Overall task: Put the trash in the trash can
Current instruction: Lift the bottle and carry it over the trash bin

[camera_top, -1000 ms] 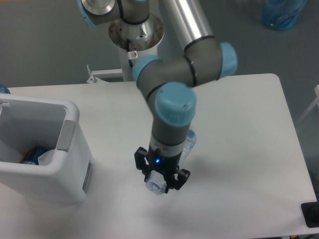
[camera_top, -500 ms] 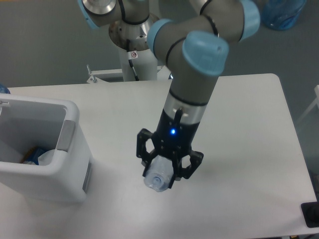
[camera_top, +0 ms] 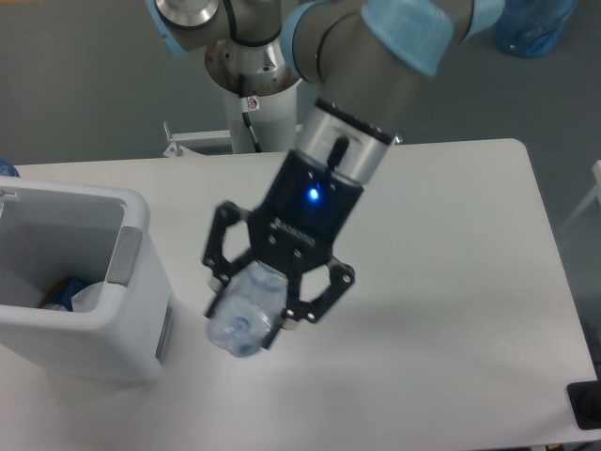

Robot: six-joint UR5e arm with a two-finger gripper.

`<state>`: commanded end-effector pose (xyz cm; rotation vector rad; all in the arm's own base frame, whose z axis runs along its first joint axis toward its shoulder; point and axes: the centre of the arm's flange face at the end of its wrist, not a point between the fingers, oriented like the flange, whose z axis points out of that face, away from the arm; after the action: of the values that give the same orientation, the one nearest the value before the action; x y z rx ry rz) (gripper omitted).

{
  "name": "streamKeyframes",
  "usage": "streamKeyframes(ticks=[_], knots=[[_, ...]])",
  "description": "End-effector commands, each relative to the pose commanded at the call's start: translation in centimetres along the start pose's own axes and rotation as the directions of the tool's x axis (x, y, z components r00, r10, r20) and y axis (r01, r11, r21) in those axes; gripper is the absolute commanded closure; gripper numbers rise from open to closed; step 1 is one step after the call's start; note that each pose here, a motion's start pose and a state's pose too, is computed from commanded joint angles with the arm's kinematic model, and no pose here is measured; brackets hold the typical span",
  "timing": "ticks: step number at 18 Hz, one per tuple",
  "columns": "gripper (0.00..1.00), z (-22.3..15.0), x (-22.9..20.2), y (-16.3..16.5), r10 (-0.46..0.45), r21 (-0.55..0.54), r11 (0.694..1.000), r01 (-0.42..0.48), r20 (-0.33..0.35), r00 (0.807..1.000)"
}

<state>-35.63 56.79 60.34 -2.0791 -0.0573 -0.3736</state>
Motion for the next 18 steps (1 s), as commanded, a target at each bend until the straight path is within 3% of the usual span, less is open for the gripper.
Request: streamKeyframes(ticks=[4,18], knots=[[0.44,-1.2,3.2,-1.4,0.029,0.051,0.998,-0.025,-0.069,0.997],[0.43,5.9,10.4,-1.3,0.016,0.004,1.000,-0.015,-0.221,0.975]])
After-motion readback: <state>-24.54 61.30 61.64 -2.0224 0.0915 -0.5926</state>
